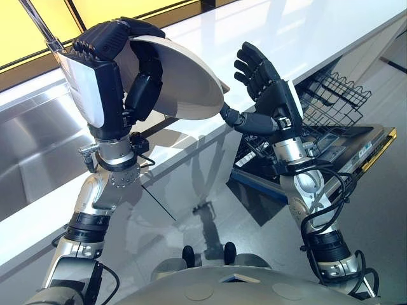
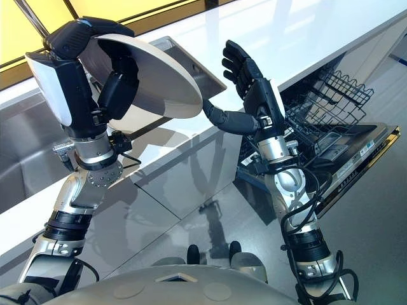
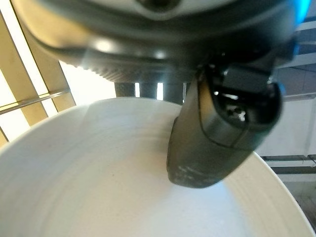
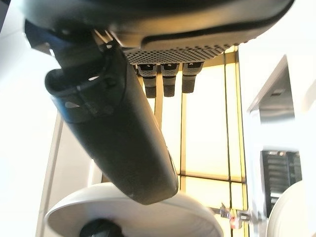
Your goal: Pick up plates and place into dishwasher.
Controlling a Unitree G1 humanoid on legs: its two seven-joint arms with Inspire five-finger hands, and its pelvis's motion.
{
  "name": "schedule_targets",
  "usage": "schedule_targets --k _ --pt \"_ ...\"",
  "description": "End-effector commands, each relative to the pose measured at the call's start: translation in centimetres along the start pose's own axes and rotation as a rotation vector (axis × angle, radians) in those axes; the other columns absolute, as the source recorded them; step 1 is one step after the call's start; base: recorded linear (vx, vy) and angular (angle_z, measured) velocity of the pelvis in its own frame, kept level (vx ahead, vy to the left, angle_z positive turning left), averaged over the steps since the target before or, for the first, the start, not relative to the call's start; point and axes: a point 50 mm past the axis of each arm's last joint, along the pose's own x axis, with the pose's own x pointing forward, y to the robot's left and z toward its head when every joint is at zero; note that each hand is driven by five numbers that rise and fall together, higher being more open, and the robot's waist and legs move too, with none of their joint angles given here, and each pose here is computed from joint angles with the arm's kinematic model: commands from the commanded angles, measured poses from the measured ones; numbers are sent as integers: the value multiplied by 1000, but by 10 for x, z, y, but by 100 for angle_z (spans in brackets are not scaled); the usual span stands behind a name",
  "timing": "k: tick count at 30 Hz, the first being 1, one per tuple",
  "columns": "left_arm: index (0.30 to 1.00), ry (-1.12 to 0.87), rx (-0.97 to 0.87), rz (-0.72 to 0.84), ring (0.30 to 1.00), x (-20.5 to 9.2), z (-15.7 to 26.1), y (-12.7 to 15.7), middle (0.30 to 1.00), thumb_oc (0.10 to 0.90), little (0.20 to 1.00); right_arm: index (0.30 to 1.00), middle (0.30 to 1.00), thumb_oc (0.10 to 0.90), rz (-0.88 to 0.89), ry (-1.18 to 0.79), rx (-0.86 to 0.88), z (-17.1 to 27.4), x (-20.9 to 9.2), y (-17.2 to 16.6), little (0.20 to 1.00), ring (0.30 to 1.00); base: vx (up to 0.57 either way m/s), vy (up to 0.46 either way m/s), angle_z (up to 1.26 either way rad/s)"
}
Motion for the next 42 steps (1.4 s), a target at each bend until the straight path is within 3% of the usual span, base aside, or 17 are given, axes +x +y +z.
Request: schedule_targets --k 1,16,21,32,35,39,40,41,42 --pt "300 -73 -64 101 300 40 3 -2 300 100 200 900 900 800 137 -267 17 52 23 19 900 900 0 0 0" --pt "300 -102 -144 32 300 52 15 -21 300 100 200 900 900 800 213 -245 50 49 37 40 900 900 0 0 0" --pt "300 -103 -64 -9 300 41 4 -26 300 100 200 900 900 800 44 -376 -49 63 37 25 900 900 0 0 0" --pt "300 -162 250 70 300 59 -32 30 300 100 200 900 900 800 -314 -382 -386 69 26 -42 900 900 0 0 0" --pt "300 -178 297 84 300 65 -38 42 300 100 200 900 900 800 -527 -501 -545 85 24 -65 900 900 0 0 0" --pt "300 -177 296 93 300 76 -40 49 300 100 200 900 900 800 -620 -660 -669 112 32 -77 900 900 5 -4 3" --pt "300 -176 289 92 300 80 -40 49 300 100 200 900 900 800 -522 -640 -571 120 41 -78 900 900 5 -20 5" --pt "300 -176 279 85 300 85 -39 50 300 100 200 900 900 800 -338 -537 -332 117 49 -78 900 900 6 -22 8" --pt "300 -180 280 77 300 87 -39 51 300 100 200 900 900 800 -225 -498 -215 114 51 -74 900 900 2 -20 13"
